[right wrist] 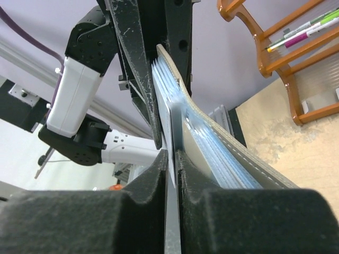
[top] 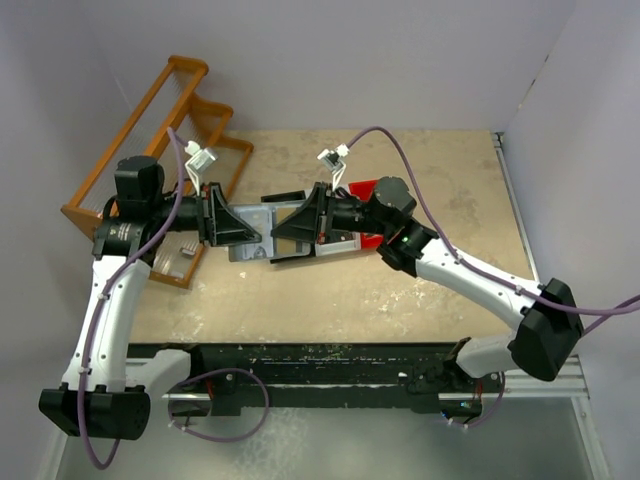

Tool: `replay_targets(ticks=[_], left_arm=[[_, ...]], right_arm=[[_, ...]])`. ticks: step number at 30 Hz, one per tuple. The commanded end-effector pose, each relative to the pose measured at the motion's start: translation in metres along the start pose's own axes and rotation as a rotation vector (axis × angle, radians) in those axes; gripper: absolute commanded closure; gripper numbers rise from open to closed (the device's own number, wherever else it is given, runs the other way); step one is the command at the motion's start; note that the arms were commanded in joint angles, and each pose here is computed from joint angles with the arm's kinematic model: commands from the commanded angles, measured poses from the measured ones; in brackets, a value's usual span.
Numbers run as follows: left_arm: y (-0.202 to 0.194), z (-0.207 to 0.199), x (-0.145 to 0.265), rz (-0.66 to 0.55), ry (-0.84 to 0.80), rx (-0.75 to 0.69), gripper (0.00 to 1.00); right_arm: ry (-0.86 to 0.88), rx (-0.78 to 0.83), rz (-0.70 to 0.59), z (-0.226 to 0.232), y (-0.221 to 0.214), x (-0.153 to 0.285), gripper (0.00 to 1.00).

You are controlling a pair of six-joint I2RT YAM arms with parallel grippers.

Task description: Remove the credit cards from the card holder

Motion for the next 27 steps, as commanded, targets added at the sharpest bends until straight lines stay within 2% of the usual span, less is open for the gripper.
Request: replay_targets(ticks=[1,5,14,17,21,25,27], left_arm=[[-0.006,-0.019,0.001,0.043,-0.121,-0.057,0.80],[-0.010,-0.019,0.001,0.054,-0.143,-0.055,0.74],[-0.013,-0.034,0.005,0.088,-0.226,-0.073,0.65],[-0.014,-0.039,0.007,0.097,-0.249,-0.084,0.65],[-0.014,-0.044,0.008,0.097,-0.256,-0.107,0.69],[-0.014,-0.041,0.007,0.093,-0.244,-0.096,0.81],[-0.013,-0.040,0.007,0.093,-0.241,-0.086,0.81]], right_arm=[[0.017,-0.008,-0.060,-0.001,0.002,-0.012,0.91],[-0.001,-0.025,-0.079,-0.006,-0.001,-0.011,1.00],[-0.003,-0.070,-0.080,-0.012,-0.014,-0.003,1.00],[0.003,-0.077,-0.075,-0.011,-0.019,0.001,1.00],[0.014,-0.072,-0.080,-0.006,-0.020,0.005,1.00],[0.022,-0.068,-0.081,-0.004,-0.021,0.008,1.00],[0.026,-0.066,-0.085,-0.004,-0.022,0.010,1.00]])
Point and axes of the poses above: each gripper's point midway between its finger pads, its own x axis back along the fingers, its own z axis along the line the jaws close on, y = z × x, the point moved 7 cm from there along x, back along the fingers, and after that the axes turned 3 degrees about x, right-handed, at the moved point
